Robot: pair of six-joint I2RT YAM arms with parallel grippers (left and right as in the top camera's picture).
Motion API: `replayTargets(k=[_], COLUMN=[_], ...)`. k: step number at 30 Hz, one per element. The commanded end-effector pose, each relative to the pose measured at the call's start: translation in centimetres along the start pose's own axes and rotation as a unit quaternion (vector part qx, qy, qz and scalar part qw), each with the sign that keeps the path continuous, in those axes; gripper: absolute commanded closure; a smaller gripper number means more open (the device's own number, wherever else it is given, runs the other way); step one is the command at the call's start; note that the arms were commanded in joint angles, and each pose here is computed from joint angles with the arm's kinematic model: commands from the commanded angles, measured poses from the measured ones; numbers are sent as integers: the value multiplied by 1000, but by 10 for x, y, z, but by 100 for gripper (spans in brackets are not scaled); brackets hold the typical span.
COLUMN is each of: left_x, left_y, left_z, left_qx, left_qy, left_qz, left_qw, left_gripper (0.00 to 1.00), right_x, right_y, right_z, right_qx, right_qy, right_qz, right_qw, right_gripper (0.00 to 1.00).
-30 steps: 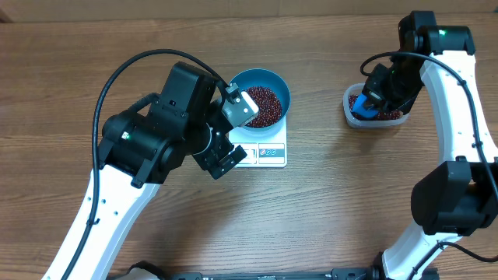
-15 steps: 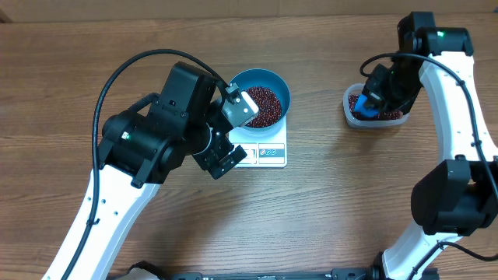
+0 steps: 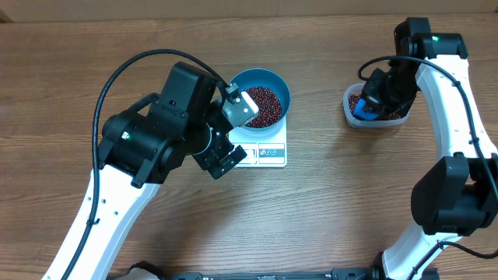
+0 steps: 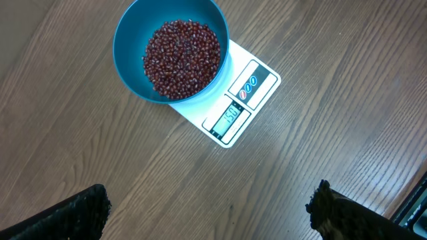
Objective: Scoop item into bowl and weigh 150g on scale
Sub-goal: 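Open the right gripper to release the blue cup into the container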
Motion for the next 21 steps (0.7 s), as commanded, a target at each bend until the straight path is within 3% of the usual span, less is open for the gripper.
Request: replayTargets(k=[1,7,15,21], left_x=[2,2,2,2], left_y=[-7,-7,-7,-7], left_z=[-3,-3,-3,-3], left_qx=[-11,-11,-11,-11], left_qy=[-1,-1,-1,-1], left_qz=[-8,-8,-8,-8], left_qw=[1000,1000,1000,1000], left_gripper=[1,0,0,0], right_x=[-4,-7,-8,-10], right_y=[-10,-11,-11,-11], right_z=[0,-2,-1,-1], right_qx=[-17,-17,-14,-17], right_qy=[4,8,8,7], right_qz=[-3,-3,-1,12], right_qw=[1000,1000,1000,1000], right_gripper=[82,77,47,45])
Point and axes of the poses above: each gripper's point midway between its finger pads, its own y axis out along the fingers, its own x axis along the line the jaws close on, z = x × y, the point moved 7 cm from there along -y, back along the fingers, and after that the axes turned 2 degrees about -y, right-handed, at the moved point
